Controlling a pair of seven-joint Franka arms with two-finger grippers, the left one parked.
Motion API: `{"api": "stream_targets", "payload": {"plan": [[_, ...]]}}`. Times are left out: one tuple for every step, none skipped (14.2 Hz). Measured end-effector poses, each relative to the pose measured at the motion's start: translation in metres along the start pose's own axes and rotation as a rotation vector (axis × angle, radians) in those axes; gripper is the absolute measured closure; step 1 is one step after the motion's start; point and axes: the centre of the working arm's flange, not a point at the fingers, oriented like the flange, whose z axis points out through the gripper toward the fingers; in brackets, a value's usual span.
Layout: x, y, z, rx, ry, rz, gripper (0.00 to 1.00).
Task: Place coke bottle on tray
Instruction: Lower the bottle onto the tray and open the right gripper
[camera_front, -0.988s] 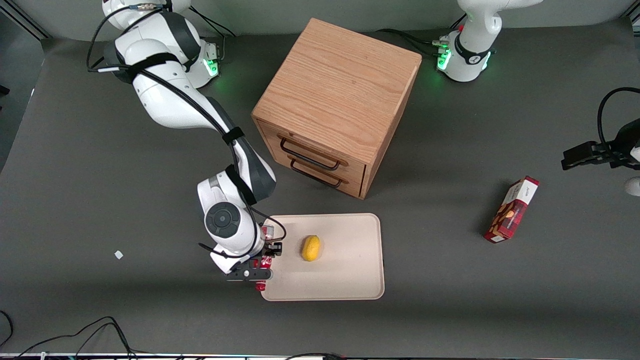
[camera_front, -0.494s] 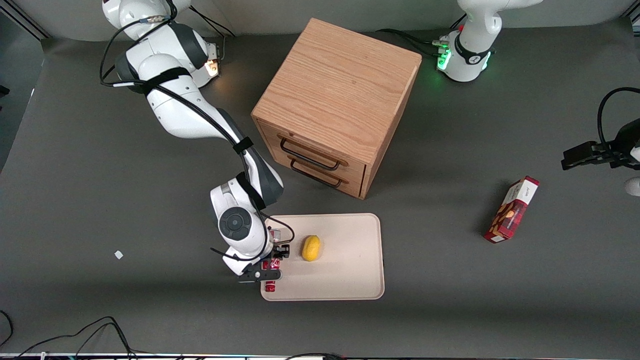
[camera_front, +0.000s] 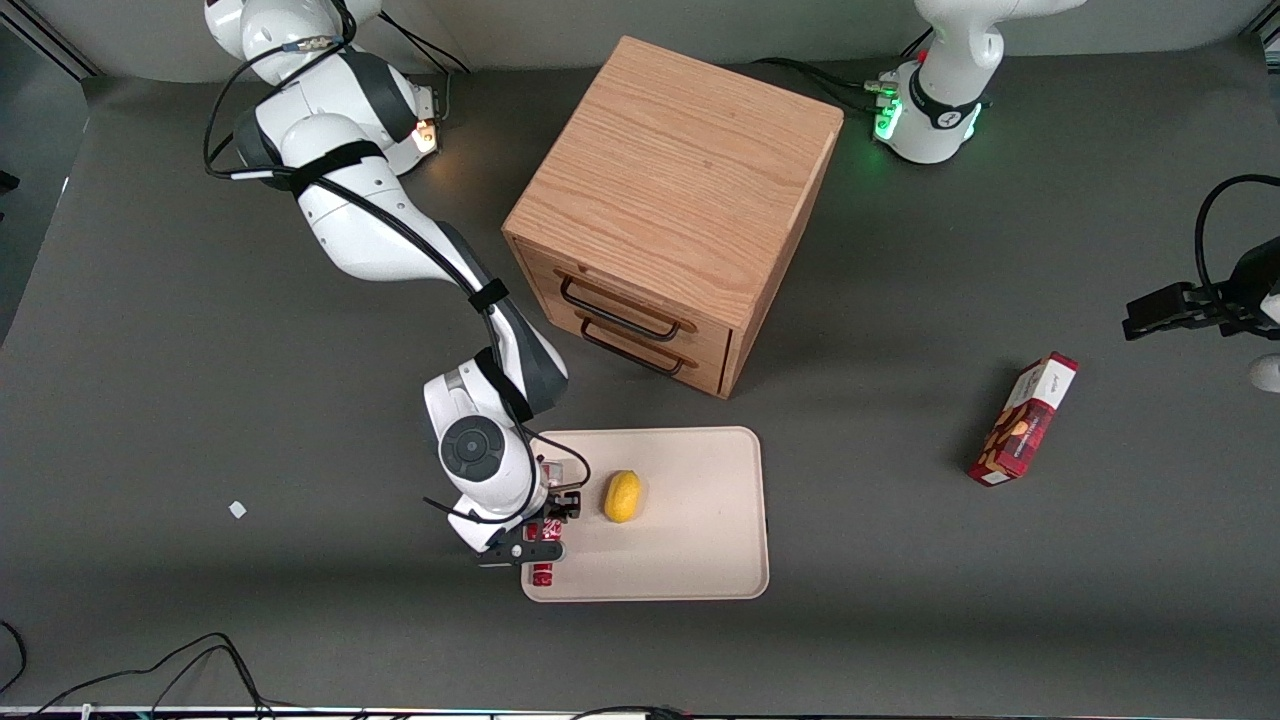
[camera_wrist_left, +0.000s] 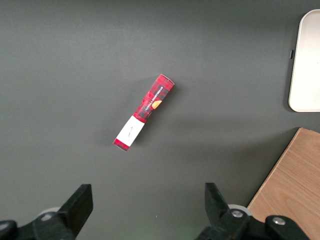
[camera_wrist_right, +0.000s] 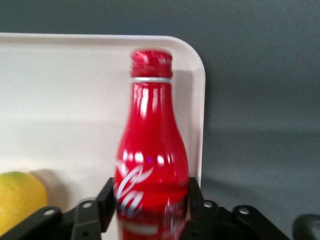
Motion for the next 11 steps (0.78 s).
{"api": "stream_targets", "payload": {"plan": [[0.0014,-0.0004,-0.001,0.005,0.012,0.0,0.19],[0.0021,-0.0005,-0.0016,0.008,0.019,0.0,0.1],[0.0025,-0.0004,-0.0018,0.009,0.022,0.001,0.01],[0.0028,-0.0004,-0.002,0.01,0.024,0.001,0.0],[0.0029,-0.0003,-0.0021,0.01,0.025,0.001,0.0],[0.0031,-0.0003,-0.0022,0.011,0.027,0.001,0.0],[0.0031,-0.0003,-0.0022,0.011,0.027,0.001,0.0],[0.0031,-0.0003,-0.0022,0.011,0.027,0.001,0.0],[0.0032,-0.0003,-0.0022,0.011,0.027,0.001,0.0],[0.0032,-0.0004,-0.0023,0.011,0.028,0.001,0.0],[0.0032,-0.0004,-0.0023,0.011,0.028,0.001,0.0]]}}
